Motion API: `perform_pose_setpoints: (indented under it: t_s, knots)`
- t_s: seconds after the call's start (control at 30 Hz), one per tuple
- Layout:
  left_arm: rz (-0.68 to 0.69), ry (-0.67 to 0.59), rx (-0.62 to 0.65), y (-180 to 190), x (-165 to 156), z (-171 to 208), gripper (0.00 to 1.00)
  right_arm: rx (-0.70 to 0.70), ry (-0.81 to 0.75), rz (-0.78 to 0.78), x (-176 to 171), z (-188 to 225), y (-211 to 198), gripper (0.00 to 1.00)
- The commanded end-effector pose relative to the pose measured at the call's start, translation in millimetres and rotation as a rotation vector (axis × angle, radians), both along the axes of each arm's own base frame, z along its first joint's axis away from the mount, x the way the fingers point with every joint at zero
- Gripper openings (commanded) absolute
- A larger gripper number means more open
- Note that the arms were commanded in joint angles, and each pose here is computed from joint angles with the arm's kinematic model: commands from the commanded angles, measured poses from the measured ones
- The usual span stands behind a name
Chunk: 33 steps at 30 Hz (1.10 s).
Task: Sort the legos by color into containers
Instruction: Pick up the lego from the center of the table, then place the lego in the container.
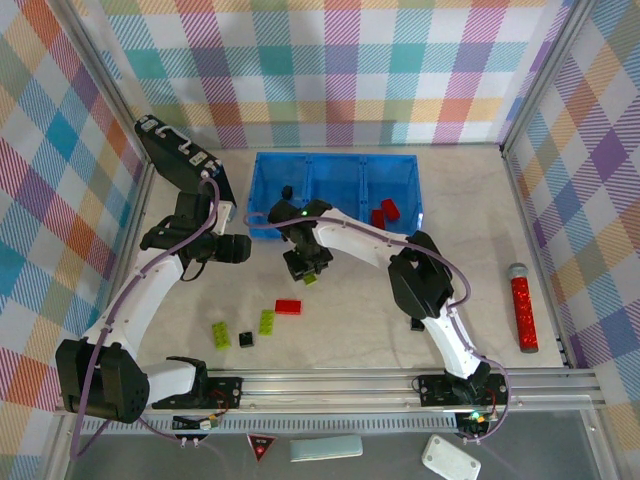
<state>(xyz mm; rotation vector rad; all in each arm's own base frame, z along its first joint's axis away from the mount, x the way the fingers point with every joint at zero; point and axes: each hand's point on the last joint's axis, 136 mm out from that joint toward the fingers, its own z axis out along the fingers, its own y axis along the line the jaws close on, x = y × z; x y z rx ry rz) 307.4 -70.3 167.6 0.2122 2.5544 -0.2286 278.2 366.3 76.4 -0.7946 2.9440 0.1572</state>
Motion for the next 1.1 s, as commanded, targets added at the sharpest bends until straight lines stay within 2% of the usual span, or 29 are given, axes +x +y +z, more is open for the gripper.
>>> perform_pose_setpoints:
  t_s: [0.0,0.57,1.07]
  knots:
    - [0.005,-0.009,-0.007,4,-2,2,0.76,0.025,-0.045,-0.01,10,32,-6,0.39]
    - [0.003,-0.011,-0.01,3,-2,3,0.76,0.085,-0.132,-0.172,94,64,-51,0.39]
    - [0.004,-0.01,-0.014,3,-1,2,0.76,0.105,-0.166,-0.266,171,37,-69,0.39]
